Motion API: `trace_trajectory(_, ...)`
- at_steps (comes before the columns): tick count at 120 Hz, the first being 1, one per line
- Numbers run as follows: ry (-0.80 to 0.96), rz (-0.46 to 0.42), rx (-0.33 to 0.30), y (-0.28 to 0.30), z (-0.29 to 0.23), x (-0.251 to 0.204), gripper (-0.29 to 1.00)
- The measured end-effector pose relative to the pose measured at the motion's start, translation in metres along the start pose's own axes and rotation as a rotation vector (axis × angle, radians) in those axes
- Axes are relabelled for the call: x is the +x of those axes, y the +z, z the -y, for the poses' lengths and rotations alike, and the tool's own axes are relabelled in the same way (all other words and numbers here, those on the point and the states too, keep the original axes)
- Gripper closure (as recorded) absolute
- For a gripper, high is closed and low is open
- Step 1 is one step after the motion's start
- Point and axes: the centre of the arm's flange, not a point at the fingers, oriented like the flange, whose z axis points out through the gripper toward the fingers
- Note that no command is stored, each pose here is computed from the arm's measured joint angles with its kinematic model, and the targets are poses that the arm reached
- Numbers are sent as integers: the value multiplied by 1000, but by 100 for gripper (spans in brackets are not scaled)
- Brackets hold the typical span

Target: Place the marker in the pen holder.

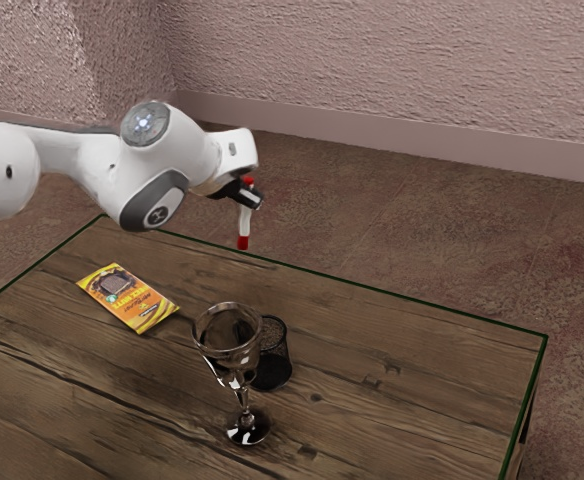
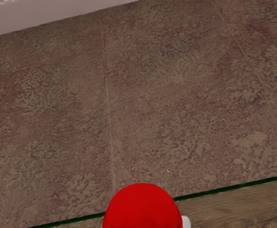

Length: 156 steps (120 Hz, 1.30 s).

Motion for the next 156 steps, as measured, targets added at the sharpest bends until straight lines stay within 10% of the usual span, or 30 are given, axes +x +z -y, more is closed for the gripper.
trace_trajectory(48, -143, 37, -98, -26, -84, -49, 76)
trace_trajectory(123, -409, 141, -60, -47, -104, -88, 76)
trace_trajectory(156, -476, 174, -27, -50, -102, -90, 24)
